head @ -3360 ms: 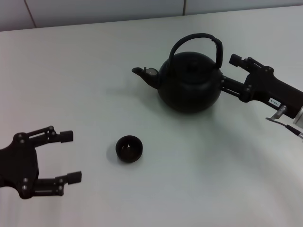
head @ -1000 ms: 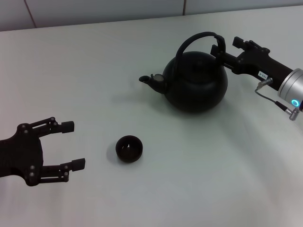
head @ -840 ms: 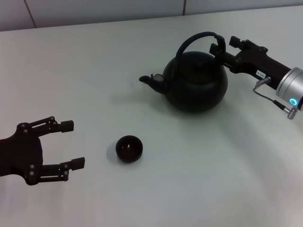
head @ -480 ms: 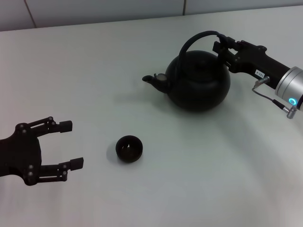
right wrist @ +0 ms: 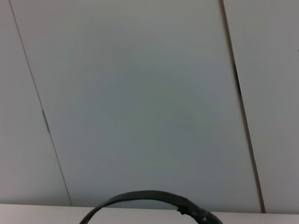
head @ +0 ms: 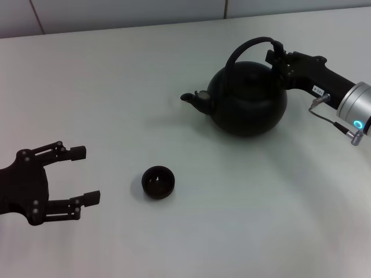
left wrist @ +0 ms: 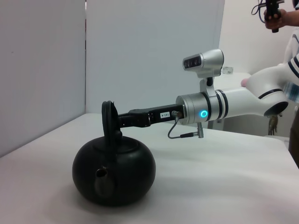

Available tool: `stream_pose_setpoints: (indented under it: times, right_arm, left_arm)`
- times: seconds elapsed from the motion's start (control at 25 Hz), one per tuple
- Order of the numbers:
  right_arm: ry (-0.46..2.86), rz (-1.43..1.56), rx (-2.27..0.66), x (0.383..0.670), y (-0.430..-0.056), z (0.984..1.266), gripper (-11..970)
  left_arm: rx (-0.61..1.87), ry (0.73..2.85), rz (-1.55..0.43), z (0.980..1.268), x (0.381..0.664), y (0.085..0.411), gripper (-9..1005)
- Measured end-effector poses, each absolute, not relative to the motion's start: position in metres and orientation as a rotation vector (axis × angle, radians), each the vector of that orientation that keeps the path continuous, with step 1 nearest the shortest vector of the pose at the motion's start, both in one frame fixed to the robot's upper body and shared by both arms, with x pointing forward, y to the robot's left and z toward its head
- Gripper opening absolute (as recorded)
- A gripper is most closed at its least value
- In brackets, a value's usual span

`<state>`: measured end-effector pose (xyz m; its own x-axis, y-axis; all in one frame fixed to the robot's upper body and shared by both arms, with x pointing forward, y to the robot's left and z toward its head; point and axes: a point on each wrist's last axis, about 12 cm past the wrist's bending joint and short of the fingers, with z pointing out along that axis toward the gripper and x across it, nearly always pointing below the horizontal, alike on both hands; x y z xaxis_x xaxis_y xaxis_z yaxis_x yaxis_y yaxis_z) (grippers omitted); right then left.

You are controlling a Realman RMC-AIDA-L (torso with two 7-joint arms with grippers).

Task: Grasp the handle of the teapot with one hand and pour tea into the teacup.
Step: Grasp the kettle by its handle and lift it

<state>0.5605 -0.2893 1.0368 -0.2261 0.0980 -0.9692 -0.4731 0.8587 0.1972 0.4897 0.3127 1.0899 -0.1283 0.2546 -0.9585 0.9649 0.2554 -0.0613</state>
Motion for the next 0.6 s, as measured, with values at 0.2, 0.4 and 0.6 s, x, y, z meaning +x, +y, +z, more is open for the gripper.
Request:
stream_pose_setpoints:
  times: [0.2,0.4,0.6]
  right_arm:
    - [1.721,0.547,-0.295,0.558,-0.291,1.036,132]
    - [1.702,0.540,-0.327,0.552,-0.294,1.037,133]
    - [1.655,0.540,-0.392,0.546,-0.292,1.039,133]
  left_arm:
    - [1.167,1.596,-0.945,1.089,0.489,0.314,867]
    - [1.174,1.598,-0.945,1.089,0.489,0.314,867]
    - [1.176,1.597,-0.946,1.089,0.489,0.314,867]
